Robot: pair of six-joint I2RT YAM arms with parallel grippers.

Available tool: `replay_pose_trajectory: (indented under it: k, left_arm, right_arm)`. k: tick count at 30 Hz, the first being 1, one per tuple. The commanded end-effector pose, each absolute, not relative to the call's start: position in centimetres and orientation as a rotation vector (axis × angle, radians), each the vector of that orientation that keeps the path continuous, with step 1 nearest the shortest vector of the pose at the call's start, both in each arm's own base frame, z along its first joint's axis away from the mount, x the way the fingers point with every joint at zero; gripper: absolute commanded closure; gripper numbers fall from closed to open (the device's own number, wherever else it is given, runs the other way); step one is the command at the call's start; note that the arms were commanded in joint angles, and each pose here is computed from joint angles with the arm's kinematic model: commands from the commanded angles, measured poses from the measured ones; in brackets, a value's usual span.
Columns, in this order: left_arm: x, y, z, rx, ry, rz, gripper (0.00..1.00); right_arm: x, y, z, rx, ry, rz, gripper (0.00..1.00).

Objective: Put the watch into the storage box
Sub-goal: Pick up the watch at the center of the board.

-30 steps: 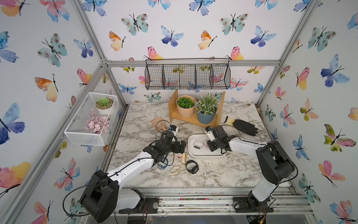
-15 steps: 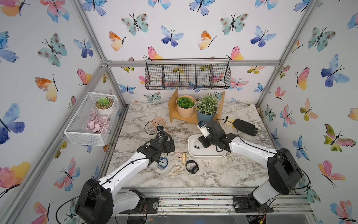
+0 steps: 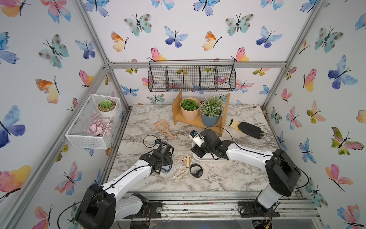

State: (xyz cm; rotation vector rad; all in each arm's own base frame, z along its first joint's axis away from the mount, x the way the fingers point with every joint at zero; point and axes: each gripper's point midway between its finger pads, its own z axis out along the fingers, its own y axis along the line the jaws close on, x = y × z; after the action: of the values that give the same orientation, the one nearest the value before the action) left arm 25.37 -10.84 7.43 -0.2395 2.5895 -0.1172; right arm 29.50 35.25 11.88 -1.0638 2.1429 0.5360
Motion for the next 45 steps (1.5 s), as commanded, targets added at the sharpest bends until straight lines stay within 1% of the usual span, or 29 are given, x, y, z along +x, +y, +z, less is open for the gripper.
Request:
replay_pose_trajectory:
  k: [1, 5, 8, 14, 17, 19, 25, 27, 29, 33, 34, 39, 42, 45]
  left_arm:
    - [24.2, -10.2, 5.9, -0.316, 2.633, -0.106, 0.31]
    - [23.9, -9.8, 5.3, -0.339, 2.632, -0.096, 0.34]
    - [24.0, -9.7, 5.0, -0.338, 2.64, -0.074, 0.39]
    - [24.0, -9.8, 4.1, -0.329, 2.662, -0.057, 0.56]
    - [24.1, -9.7, 3.8, -0.321, 2.67, -0.045, 0.61]
    - [24.1, -9.7, 3.6, -0.319, 2.673, -0.035, 0.69]
    - [24.1, -9.5, 3.5, -0.319, 2.669, -0.02, 0.83]
    - [24.1, -9.4, 3.4, -0.315, 2.672, -0.009, 0.85]
    - [24.1, -9.4, 3.3, -0.309, 2.675, -0.007, 0.86]
    - [24.2, -9.6, 3.1, -0.304, 2.678, -0.009, 0.99]
    - [24.3, -9.6, 3.1, -0.302, 2.679, -0.013, 1.0]
    - [24.9, -10.4, 4.4, -0.256, 2.664, -0.05, 1.0]
    - [25.8, -10.9, 7.0, -0.238, 2.581, -0.101, 1.0]
    - [26.8, -11.9, 10.2, -0.203, 2.47, -0.218, 1.0]
  right_arm:
    - [29.0, 35.7, 11.6, -1.066, 2.135, 0.579, 0.51]
    - [28.9, 35.7, 11.4, -1.07, 2.135, 0.579, 0.51]
    - [28.9, 35.8, 11.2, -1.073, 2.136, 0.583, 0.5]
    - [29.0, 35.7, 10.9, -1.07, 2.143, 0.574, 0.5]
    - [29.0, 35.6, 10.9, -1.068, 2.145, 0.57, 0.5]
    - [29.0, 35.6, 10.8, -1.069, 2.146, 0.568, 0.5]
    - [28.9, 35.6, 10.8, -1.074, 2.146, 0.569, 0.5]
    - [29.0, 35.5, 10.8, -1.073, 2.148, 0.567, 0.5]
    - [28.9, 35.6, 10.8, -1.076, 2.147, 0.568, 0.5]
    - [28.8, 35.4, 10.9, -1.075, 2.146, 0.567, 0.5]
    - [28.7, 35.4, 11.0, -1.076, 2.144, 0.569, 0.5]
    - [28.4, 35.4, 11.9, -1.09, 2.111, 0.585, 0.5]
    - [27.7, 35.6, 13.2, -1.11, 2.052, 0.639, 0.49]
    - [26.4, 36.2, 14.9, -1.148, 1.985, 0.735, 0.48]
